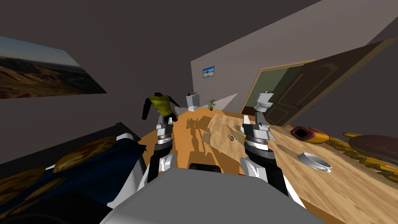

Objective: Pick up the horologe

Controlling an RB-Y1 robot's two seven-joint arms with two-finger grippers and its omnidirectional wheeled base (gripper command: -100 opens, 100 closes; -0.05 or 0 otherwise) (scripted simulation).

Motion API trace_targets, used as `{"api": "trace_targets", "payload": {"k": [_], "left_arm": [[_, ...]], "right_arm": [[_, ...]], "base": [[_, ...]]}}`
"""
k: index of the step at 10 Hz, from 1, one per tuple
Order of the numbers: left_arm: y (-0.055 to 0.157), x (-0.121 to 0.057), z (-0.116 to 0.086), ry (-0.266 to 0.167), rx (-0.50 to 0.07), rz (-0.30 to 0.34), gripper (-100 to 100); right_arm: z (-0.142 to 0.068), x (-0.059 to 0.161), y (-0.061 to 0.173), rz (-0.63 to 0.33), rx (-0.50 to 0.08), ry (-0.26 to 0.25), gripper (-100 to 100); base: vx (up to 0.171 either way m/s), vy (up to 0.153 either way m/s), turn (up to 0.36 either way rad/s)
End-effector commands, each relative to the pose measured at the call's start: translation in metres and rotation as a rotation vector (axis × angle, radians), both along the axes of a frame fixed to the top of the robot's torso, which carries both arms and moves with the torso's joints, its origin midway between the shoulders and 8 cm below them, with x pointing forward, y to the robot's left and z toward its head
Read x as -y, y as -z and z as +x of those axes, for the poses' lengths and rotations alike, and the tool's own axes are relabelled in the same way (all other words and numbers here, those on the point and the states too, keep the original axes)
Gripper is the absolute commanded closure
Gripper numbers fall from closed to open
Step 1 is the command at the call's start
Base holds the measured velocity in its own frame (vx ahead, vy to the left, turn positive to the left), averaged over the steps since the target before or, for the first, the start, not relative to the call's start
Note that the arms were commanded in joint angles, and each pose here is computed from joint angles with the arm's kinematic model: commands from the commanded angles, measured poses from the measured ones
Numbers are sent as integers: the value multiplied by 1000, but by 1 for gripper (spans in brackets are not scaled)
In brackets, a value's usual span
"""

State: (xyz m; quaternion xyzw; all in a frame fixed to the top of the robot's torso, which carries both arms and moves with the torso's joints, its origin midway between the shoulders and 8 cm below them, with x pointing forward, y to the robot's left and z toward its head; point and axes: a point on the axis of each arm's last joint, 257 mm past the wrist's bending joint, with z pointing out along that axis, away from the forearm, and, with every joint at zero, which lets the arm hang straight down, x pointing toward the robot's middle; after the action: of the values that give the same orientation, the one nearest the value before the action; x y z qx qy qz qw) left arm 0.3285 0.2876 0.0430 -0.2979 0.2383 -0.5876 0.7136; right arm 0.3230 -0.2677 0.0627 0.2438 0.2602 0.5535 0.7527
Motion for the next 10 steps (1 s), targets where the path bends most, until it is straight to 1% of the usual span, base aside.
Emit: {"api": "trace_targets", "payload": {"k": [1, 3, 5, 6, 7, 9, 10], "left_arm": [[0, 0, 0, 0, 0, 0, 0], [0, 0, 0, 0, 0, 0, 0], [0, 0, 0, 0, 0, 0, 0], [0, 0, 0, 0, 0, 0, 0], [0, 0, 0, 0, 0, 0, 0], [0, 0, 0, 0, 0, 0, 0], [0, 0, 0, 0, 0, 0, 0]], "right_arm": [[5, 1, 6, -18, -26, -17, -100], [17, 9, 20, -31, -79, -38, -100], [32, 26, 39, -19, -150, -50, -100], [40, 38, 49, -4, -187, -50, -100], [41, 39, 50, -2, -190, -50, -100], [56, 70, 73, 48, -268, -38, -100], [57, 73, 74, 58, -272, -39, -100]], "base": [[-3, 16, 20], [-6, 48, 34], [-9, 82, 43], [-12, 82, 48], [-18, 54, 21], [-8, 68, 60], [-7, 67, 23]]}}
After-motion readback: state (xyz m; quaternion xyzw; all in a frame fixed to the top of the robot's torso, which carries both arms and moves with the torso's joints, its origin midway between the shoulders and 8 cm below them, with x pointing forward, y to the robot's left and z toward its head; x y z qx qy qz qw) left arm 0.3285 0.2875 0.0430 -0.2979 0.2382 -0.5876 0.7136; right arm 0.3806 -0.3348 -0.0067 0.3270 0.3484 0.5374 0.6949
